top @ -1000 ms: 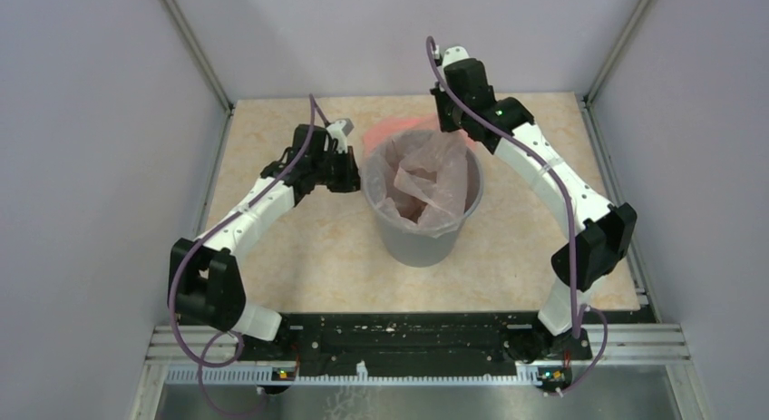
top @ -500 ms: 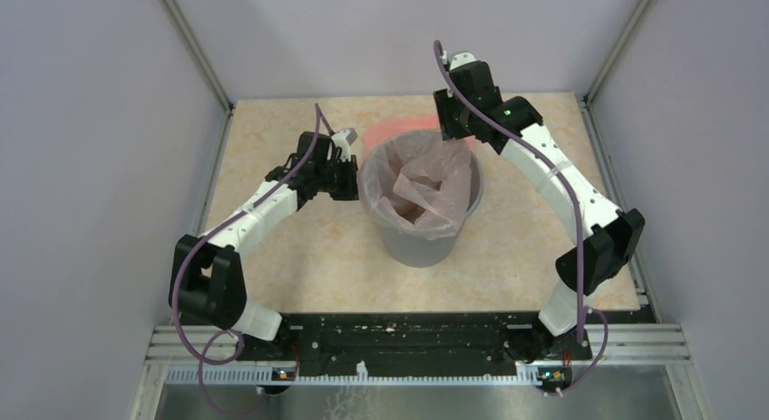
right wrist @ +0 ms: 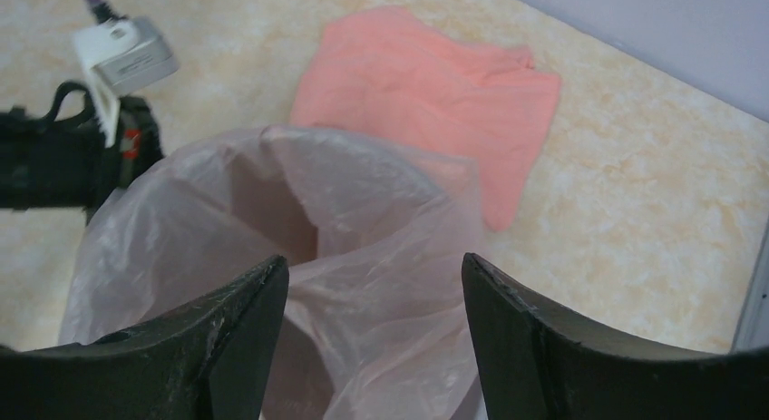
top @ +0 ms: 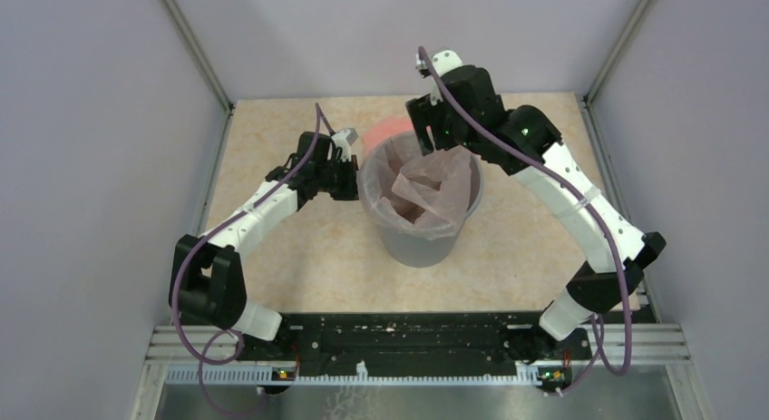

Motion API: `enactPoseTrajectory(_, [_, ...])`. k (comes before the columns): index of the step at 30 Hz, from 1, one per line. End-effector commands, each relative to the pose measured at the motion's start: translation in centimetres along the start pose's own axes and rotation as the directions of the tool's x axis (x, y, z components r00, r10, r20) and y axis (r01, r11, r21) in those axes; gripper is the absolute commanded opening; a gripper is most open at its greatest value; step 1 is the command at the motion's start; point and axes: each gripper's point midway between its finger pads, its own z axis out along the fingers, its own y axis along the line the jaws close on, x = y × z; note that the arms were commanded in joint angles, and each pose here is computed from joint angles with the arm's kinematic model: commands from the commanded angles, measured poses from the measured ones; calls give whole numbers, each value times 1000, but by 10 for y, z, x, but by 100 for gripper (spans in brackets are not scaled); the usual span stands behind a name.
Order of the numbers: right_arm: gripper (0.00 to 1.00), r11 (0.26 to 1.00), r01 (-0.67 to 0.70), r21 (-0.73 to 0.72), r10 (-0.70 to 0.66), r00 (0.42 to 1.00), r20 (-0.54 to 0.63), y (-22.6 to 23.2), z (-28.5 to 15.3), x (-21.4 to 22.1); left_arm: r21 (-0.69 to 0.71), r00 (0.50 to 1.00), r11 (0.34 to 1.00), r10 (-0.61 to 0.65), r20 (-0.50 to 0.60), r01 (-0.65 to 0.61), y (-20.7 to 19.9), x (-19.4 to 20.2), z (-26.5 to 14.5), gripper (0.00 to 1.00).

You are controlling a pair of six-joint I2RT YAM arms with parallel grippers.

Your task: Put the trash bags into the trash bin

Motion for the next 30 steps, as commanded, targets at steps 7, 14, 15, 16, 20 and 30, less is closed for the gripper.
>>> enactPoseTrajectory(7, [64,984,74,-162,-81,996,-40,63,-42,32,37,999,999,32,36,-33,-8,-9,0,0])
enactPoseTrajectory(14, [60,975,72,-208,-87,994,-66,86,-40,50,37,999,999,33,38,-34,-8,-9,-1,0])
enactPoseTrajectory(15, [59,973,72,-218,-89,993,-72,90,-38,53,37,999,999,33,38,-34,-8,-9,-1,0])
enactPoseTrajectory(16, [58,970,72,-231,-92,993,-75,94,-38,56,37,999,999,32,37,-33,-8,-9,-1,0])
enactPoseTrajectory(20, [56,969,78,-236,-103,990,-96,101,-29,63,40,999,999,33,38,-35,-9,-9,-1,0])
enactPoseTrajectory(30, [29,965,77,-249,-106,989,-105,109,-20,66,53,998,998,41,48,-43,-13,-11,-4,0])
